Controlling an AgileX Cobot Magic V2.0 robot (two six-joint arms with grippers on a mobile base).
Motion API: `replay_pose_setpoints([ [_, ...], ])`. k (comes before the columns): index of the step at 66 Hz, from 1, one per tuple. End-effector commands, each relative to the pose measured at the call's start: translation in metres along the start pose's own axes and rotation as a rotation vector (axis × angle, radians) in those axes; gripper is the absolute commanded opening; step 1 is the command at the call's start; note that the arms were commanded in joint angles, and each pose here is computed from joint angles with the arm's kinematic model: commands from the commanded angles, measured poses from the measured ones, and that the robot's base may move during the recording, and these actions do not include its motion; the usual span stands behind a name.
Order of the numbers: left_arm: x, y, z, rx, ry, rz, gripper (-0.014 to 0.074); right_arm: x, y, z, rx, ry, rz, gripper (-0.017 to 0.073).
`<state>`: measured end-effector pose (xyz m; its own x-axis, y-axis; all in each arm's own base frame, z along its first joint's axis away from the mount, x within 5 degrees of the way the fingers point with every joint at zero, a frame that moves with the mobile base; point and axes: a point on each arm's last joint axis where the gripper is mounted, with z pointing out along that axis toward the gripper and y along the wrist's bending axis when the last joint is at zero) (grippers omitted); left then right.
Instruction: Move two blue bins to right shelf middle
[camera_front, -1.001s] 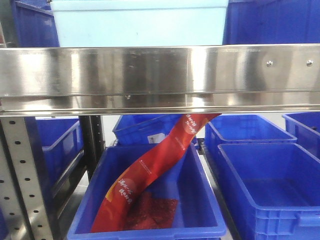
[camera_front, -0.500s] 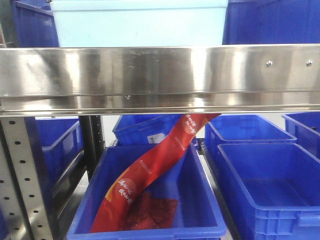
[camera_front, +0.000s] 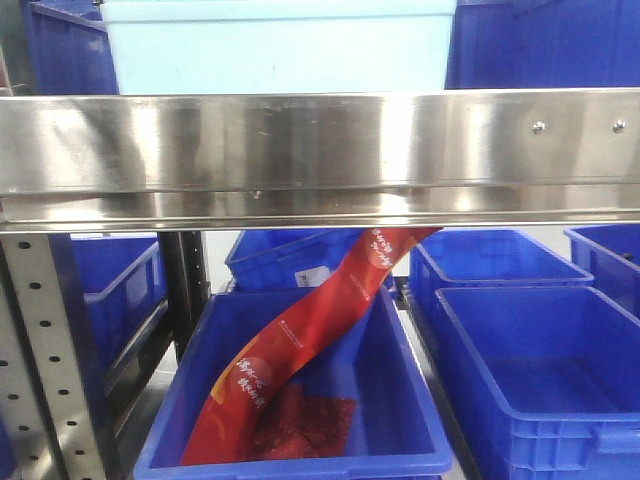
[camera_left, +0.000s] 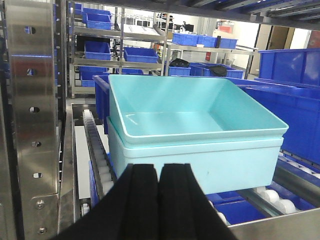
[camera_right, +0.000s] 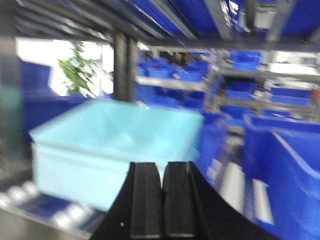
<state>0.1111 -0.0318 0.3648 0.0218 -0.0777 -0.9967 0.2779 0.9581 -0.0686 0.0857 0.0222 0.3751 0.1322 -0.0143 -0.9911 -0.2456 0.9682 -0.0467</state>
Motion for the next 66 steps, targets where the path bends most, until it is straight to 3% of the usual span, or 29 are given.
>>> replay_pose_setpoints([
  [1, -0.003, -0.001, -0.001, 0.01, -0.026, 0.005, -0.0111, 0.027, -0.004, -0.009, 0.061, 0.051, -0.045, -0.0167],
  [11, -0.003, -0.001, -0.001, 0.01, -0.026, 0.005, -0.0111, 0.09, -0.011, -0.027, 0.197, 0.143, 0.062, -0.0167],
  [20, -0.003, -0.001, -0.001, 0.01, -0.026, 0.005, -0.0111, 0.134, -0.013, -0.041, 0.289, 0.173, 0.069, -0.0167],
  [30, -0.003, -0.001, -0.001, 0.01, -0.026, 0.005, -0.0111, 0.16, -0.012, -0.052, 0.326, 0.156, 0.077, -0.0167],
  [36, -0.003, -0.001, -0.001, 0.01, -0.026, 0.005, -0.0111, 0.166, -0.01, -0.056, 0.327, 0.133, 0.07, -0.0167],
  [42, -0.003, -0.001, -0.001, 0.01, -0.026, 0.005, -0.0111, 0.165, -0.011, -0.056, 0.326, 0.135, 0.004, -0.0167],
  [66, -0.003, -0.001, -0.001, 0.01, -0.028, 0.005, -0.0111, 0.162, -0.011, -0.056, 0.338, 0.103, -0.001, -0.0167],
])
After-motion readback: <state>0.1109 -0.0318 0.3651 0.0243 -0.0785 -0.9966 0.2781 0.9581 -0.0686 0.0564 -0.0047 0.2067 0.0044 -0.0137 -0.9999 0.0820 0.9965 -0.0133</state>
